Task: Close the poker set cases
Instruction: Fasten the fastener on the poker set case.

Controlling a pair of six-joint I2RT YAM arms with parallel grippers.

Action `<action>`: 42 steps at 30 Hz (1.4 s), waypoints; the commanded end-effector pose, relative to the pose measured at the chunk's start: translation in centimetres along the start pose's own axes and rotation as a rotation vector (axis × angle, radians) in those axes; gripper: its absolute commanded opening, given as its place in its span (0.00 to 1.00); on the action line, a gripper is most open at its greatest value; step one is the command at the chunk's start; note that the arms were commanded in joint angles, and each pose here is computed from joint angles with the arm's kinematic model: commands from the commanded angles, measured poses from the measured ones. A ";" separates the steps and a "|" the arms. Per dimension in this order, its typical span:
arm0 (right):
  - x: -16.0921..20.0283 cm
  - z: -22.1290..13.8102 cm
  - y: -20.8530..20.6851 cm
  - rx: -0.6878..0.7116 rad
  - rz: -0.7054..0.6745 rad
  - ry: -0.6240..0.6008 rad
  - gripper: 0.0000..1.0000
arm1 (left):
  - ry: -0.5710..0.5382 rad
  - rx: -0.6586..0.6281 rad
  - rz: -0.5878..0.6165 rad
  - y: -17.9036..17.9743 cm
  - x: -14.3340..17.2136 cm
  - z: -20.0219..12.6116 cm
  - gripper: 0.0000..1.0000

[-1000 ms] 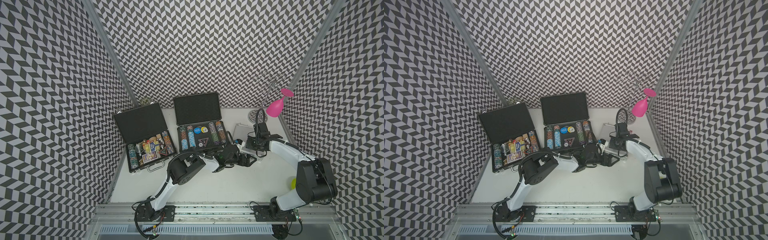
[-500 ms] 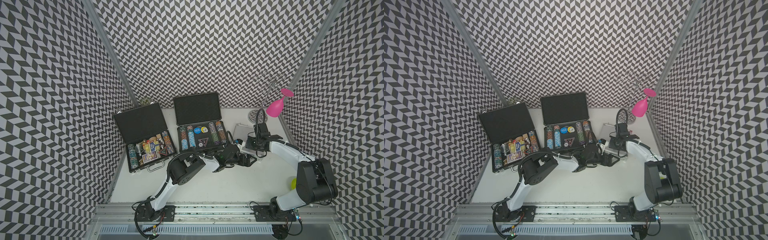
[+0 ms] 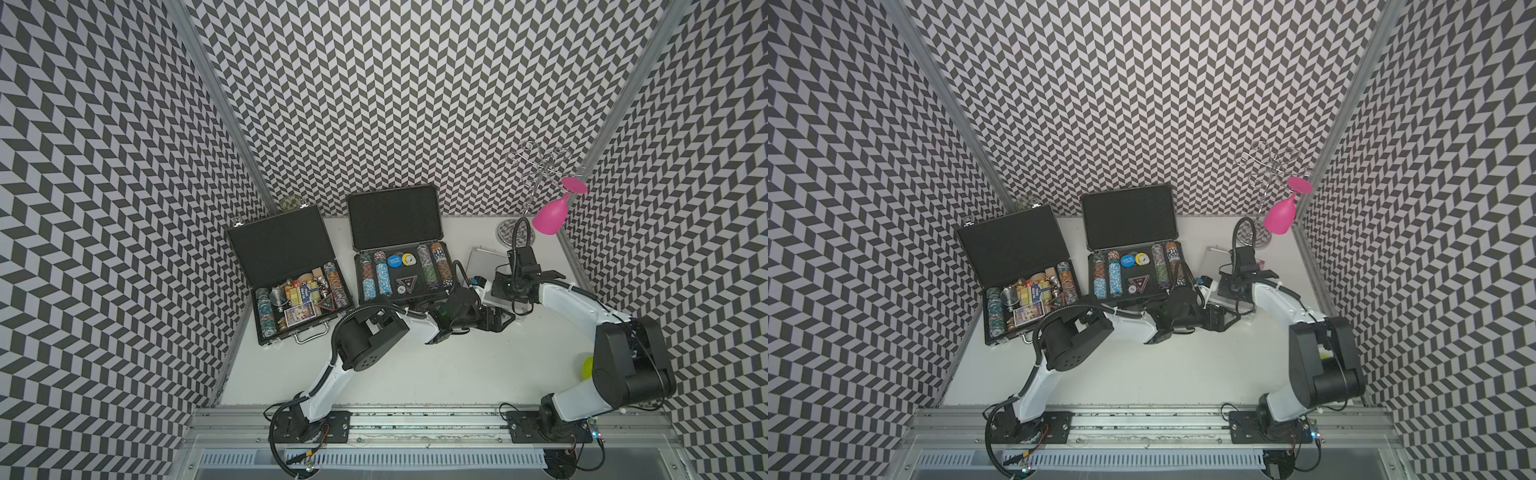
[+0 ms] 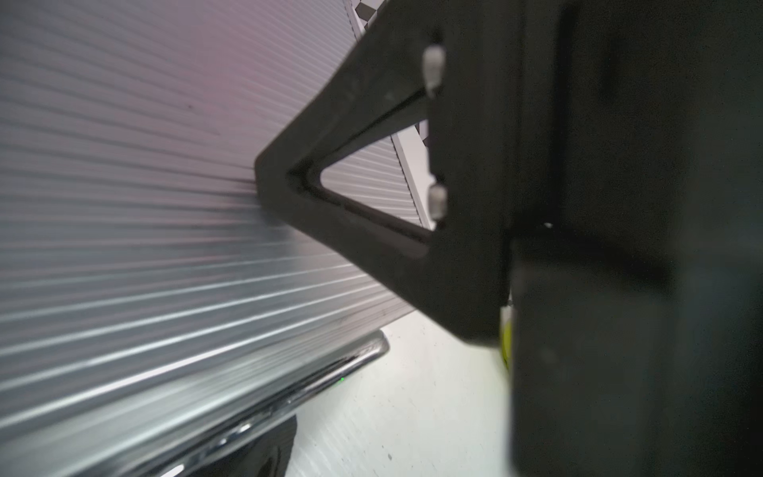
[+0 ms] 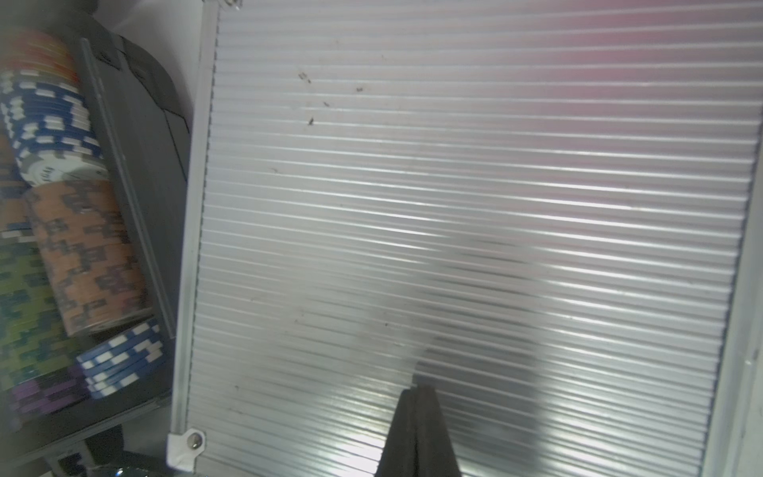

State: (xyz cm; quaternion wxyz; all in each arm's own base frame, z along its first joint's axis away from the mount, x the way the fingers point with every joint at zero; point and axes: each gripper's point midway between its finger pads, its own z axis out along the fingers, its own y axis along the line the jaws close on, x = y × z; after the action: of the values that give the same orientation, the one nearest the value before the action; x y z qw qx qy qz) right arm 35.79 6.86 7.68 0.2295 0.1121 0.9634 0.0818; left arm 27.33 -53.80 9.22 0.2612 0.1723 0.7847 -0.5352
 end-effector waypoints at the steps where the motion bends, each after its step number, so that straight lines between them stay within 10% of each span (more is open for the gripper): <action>1: 7.8 1.8 -2.7 0.093 -0.001 0.277 0.00 | -0.185 0.058 0.054 -3.2 -6.1 -0.7 0.95; 42: 7.3 1.8 -2.2 0.087 -0.008 0.272 0.00 | -0.100 -0.145 -0.035 1.4 -1.9 -1.4 0.89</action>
State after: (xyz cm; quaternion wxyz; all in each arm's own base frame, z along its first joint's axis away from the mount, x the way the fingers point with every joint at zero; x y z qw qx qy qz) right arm 35.91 6.99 7.71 0.2306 0.1107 0.9632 0.0827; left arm 28.74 -52.16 8.07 0.2792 0.1243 0.8213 -0.4818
